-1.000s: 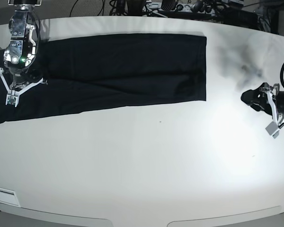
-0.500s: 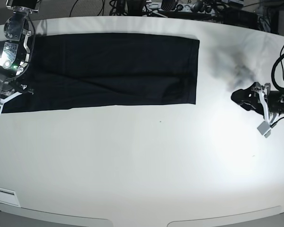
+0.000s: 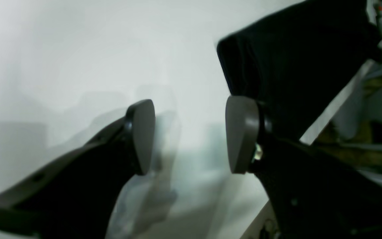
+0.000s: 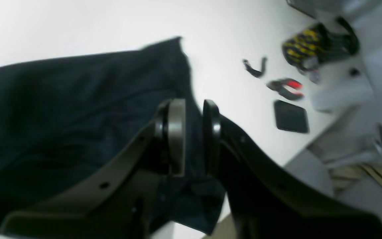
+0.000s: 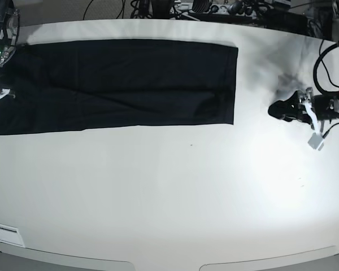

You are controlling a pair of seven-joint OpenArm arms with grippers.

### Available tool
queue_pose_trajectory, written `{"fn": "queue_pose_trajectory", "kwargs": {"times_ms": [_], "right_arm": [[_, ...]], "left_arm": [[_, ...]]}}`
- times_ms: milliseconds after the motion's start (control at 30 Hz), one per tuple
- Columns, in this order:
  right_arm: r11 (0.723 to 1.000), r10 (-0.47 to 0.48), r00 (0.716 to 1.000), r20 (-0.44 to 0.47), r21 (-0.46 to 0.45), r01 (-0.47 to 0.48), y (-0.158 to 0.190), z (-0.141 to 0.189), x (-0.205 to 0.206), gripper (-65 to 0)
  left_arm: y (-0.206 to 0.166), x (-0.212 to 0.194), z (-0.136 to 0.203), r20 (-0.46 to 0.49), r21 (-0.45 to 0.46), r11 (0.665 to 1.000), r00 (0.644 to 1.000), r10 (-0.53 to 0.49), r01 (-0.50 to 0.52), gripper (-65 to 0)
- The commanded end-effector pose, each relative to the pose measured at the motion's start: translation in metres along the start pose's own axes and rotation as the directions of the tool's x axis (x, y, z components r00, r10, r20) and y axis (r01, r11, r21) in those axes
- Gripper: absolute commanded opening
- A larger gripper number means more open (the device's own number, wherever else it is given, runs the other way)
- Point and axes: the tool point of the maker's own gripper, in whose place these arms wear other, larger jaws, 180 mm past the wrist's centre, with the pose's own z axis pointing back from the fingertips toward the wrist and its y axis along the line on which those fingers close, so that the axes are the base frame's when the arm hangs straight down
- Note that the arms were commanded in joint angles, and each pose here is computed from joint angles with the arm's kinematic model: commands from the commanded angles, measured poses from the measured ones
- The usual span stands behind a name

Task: Fold the T-shirt properly
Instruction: 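Grasp the strip's end with the left gripper and tuck it under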

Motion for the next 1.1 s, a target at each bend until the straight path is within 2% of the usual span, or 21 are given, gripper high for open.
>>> {"fn": "queue_pose_trajectory", "kwargs": {"times_ms": [0,100,333,500,600,667,733,833,933,1067], "right_arm": [[1.0,-0.001,0.998,0.055,-0.03,0.003,-0.013,0.003,0.014,-52.8],[0.999,-0.019,0.999,0.034,-0.041,0.02,-0.026,0.003,0.005,-52.8],[0.999,-0.028,0.999,0.02,-0.031,0.028,-0.036,0.004,0.0,-52.8],[0.999,-0.028,0.999,0.021,-0.03,0.028,-0.036,0.004,0.0,-52.8],[0.999,-0.026,0.999,0.032,-0.031,0.027,-0.037,0.004,0.002,-52.8],[0.999,-0.023,0.999,0.033,-0.032,0.024,-0.037,0.004,0.003,-52.8],[0.999,-0.02,0.999,0.031,-0.031,0.021,-0.037,0.004,0.002,-52.8],[0.999,-0.02,0.999,0.028,-0.031,0.02,-0.037,0.004,0.001,-52.8],[1.0,-0.012,1.0,0.026,-0.026,0.012,-0.036,0.004,0.001,-52.8],[1.0,0.003,0.999,0.034,-0.017,-0.002,-0.034,0.004,0.002,-52.8]], "left_arm": [[-0.006,0.009,0.003,0.05,-0.023,1.0,0.999,-0.006,0.007,-29.0],[-0.014,-0.012,-0.02,0.074,-0.082,0.993,0.993,0.093,-0.087,-29.0],[-0.019,-0.046,-0.08,0.072,-0.042,0.973,0.971,0.229,-0.226,-29.0],[-0.046,-0.065,-0.111,0.042,-0.106,0.959,0.962,0.269,-0.263,-29.0],[-0.075,-0.081,-0.117,-0.004,-0.131,0.97,0.979,0.206,-0.205,-29.0],[-0.088,-0.082,-0.109,0.002,-0.084,0.989,0.993,0.119,-0.118,-29.0],[-0.094,-0.073,-0.094,0.047,0.03,0.999,0.998,0.03,-0.032,-29.0],[-0.096,-0.057,-0.061,0.154,0.227,0.974,0.987,-0.048,0.012,-29.0],[-0.104,-0.048,-0.033,0.238,0.324,0.946,0.967,-0.09,0.008,-29.0],[-0.098,-0.037,-0.011,0.29,0.391,0.92,0.949,-0.125,0.002,-29.0]]}}
